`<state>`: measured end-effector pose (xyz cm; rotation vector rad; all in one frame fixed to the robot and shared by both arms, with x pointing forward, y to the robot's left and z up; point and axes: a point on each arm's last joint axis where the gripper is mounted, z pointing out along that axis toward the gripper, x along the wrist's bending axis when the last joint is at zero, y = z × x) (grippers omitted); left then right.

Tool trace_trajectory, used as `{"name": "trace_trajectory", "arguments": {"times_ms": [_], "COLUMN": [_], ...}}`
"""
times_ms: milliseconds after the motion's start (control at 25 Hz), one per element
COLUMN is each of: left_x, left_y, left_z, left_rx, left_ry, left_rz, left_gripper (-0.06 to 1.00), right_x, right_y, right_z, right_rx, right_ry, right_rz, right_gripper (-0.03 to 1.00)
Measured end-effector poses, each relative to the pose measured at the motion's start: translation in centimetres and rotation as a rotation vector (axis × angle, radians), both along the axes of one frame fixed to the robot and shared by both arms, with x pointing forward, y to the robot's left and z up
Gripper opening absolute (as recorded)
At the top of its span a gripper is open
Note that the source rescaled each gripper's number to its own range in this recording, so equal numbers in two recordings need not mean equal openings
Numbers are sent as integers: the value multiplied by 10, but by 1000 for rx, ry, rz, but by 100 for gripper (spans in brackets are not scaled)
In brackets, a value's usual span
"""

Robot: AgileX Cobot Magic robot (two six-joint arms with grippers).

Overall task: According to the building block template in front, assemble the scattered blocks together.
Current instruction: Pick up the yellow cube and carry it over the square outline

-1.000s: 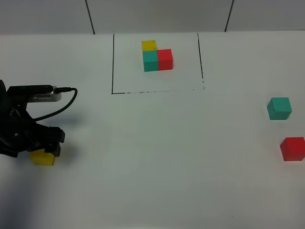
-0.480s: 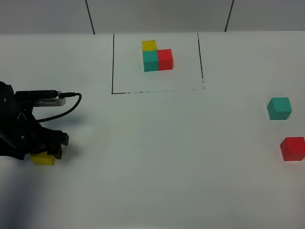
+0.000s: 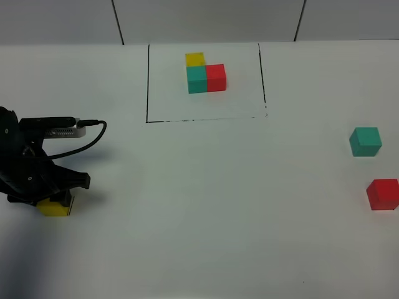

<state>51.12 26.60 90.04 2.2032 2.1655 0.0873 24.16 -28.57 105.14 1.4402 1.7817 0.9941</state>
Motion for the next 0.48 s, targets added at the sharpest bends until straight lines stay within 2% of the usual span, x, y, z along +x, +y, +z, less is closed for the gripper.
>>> {"name": "trace_trajectory", "arguments": {"times_ms": [160,480], "left_x": [0,22], "left_y": [0,-4], "left_z": [1,32], "left_rx": [2,22], "left_ry": [4,66], "left_rz": [-18,-210], "left_gripper": [0,0], "right_x": [0,0], "right_y": [0,0], "right_z": [0,0], "right_rx": [0,0], "right_ry": [0,0], "right_rz": [0,0], "right_gripper": [82,82]}}
